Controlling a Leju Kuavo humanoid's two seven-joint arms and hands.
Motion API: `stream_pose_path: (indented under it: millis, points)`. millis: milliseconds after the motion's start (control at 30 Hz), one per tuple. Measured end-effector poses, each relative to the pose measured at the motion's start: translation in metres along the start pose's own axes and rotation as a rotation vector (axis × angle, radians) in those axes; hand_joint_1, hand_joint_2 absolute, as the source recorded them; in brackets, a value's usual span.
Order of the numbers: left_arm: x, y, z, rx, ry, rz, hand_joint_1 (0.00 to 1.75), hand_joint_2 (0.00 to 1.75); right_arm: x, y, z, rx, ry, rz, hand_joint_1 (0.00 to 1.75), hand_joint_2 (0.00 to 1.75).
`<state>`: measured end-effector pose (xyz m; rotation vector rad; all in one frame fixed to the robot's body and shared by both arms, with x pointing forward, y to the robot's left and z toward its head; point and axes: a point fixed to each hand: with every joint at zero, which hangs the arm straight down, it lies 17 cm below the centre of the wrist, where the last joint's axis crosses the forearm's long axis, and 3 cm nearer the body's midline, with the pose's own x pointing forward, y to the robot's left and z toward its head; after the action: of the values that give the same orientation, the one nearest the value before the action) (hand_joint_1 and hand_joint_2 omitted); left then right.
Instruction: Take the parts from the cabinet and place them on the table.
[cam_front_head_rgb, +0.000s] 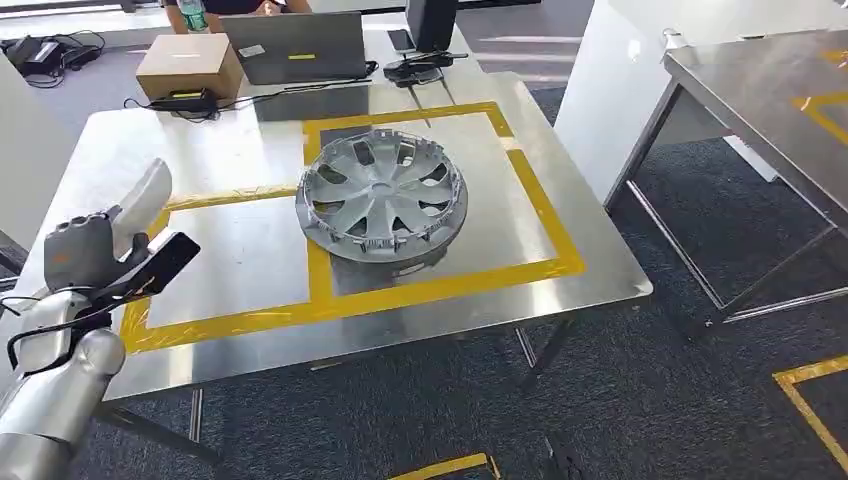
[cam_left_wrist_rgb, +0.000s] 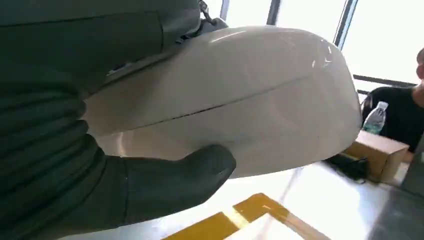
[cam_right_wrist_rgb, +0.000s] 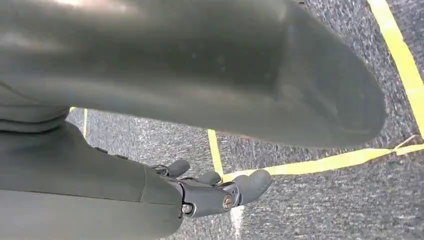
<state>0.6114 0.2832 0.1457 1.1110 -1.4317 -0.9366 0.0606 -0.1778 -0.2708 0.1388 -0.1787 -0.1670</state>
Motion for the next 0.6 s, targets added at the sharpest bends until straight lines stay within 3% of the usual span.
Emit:
stream_pose_path:
  millis: [300, 600]
  points:
    - [-0.007, -0.027, 0.013, -0.068, 0.04, -0.037, 1.75, 1.75, 0.002, -0.002, 0.0, 0.001, -0.026, 0.004, 0.0, 0.0]
    - [0.022, -0.039, 0.02, -0.079, -0.045, -0.066, 1.75, 1.75, 0.003, -0.003, 0.0, 0.0, -0.024, 0.046, 0.0, 0.0]
